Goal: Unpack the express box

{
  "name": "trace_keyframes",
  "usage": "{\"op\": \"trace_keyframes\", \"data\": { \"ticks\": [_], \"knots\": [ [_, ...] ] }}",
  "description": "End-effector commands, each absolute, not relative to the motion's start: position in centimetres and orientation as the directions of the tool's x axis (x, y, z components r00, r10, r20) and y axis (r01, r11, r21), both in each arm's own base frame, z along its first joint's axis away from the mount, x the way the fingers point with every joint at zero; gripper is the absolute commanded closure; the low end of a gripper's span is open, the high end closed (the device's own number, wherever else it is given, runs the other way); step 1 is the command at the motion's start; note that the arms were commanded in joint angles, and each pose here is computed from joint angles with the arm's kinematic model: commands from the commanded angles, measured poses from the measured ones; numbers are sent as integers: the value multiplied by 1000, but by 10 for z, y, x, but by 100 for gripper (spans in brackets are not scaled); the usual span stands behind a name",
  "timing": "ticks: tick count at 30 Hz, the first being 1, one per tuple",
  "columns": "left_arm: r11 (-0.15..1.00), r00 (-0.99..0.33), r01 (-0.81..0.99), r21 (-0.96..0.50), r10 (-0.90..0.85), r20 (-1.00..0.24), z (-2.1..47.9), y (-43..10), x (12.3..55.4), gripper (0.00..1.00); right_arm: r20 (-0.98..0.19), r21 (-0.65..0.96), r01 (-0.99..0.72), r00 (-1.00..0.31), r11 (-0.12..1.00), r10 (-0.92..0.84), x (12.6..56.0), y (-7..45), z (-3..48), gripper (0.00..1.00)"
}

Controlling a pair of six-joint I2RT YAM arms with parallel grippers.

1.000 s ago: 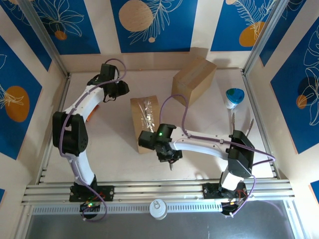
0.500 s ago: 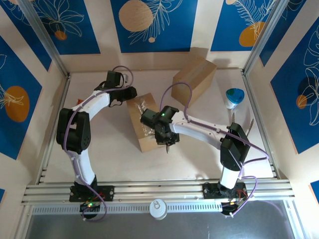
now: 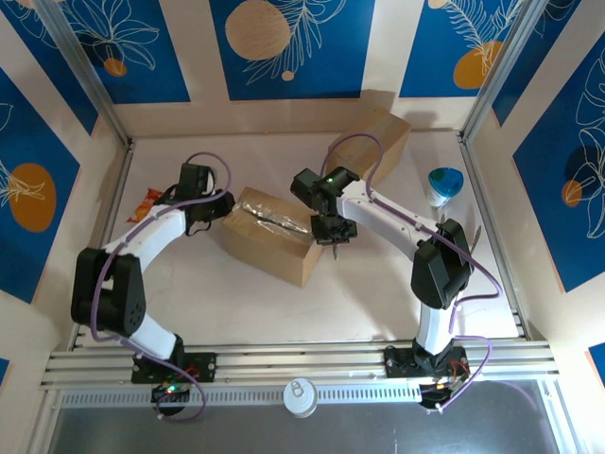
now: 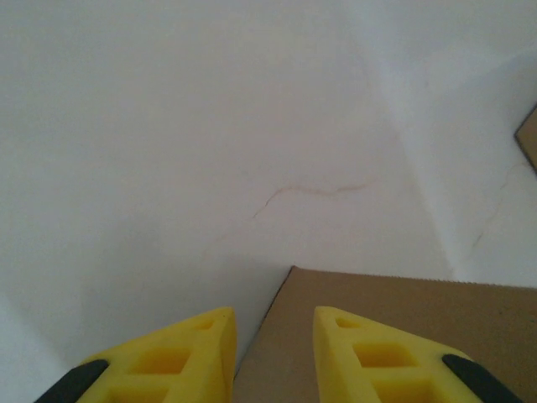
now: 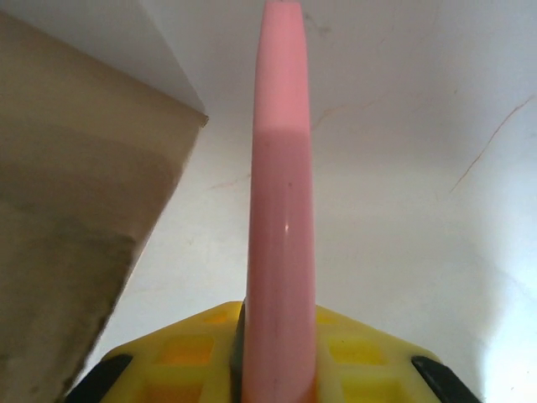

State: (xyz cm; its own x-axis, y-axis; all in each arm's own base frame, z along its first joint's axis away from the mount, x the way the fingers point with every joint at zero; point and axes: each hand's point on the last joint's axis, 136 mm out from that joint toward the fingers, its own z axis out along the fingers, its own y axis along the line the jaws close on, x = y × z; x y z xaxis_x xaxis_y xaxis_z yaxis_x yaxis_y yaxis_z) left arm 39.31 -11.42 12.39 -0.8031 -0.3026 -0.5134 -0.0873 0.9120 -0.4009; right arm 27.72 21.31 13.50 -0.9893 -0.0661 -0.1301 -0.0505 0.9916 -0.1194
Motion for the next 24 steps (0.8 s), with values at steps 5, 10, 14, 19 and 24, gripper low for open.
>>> {"op": "trace_keyframes", "data": {
  "ticks": [5,10,14,19,24],
  "knots": [
    [896,-858,-36,-444,-256,-446,123,-145,337,68,-250,51,-127,-962,991,-111,317,263,133,100],
    [921,-854,-65,-383,-250,-457,121,-132,334,58,-241,67,-105,-967,992,-86,312,263,132,100],
    [950,-835,-108,-294,-247,-492,129,-113,336,50,-235,68,-86,-970,994,-68,303,259,133,100],
    [959,-818,-104,-264,-234,-526,144,-108,348,48,-216,75,-60,-976,995,-43,289,254,130,100],
    [947,-823,-69,-313,-231,-519,143,-123,360,48,-206,78,-50,-978,996,-33,279,252,129,100]
  ]
}}
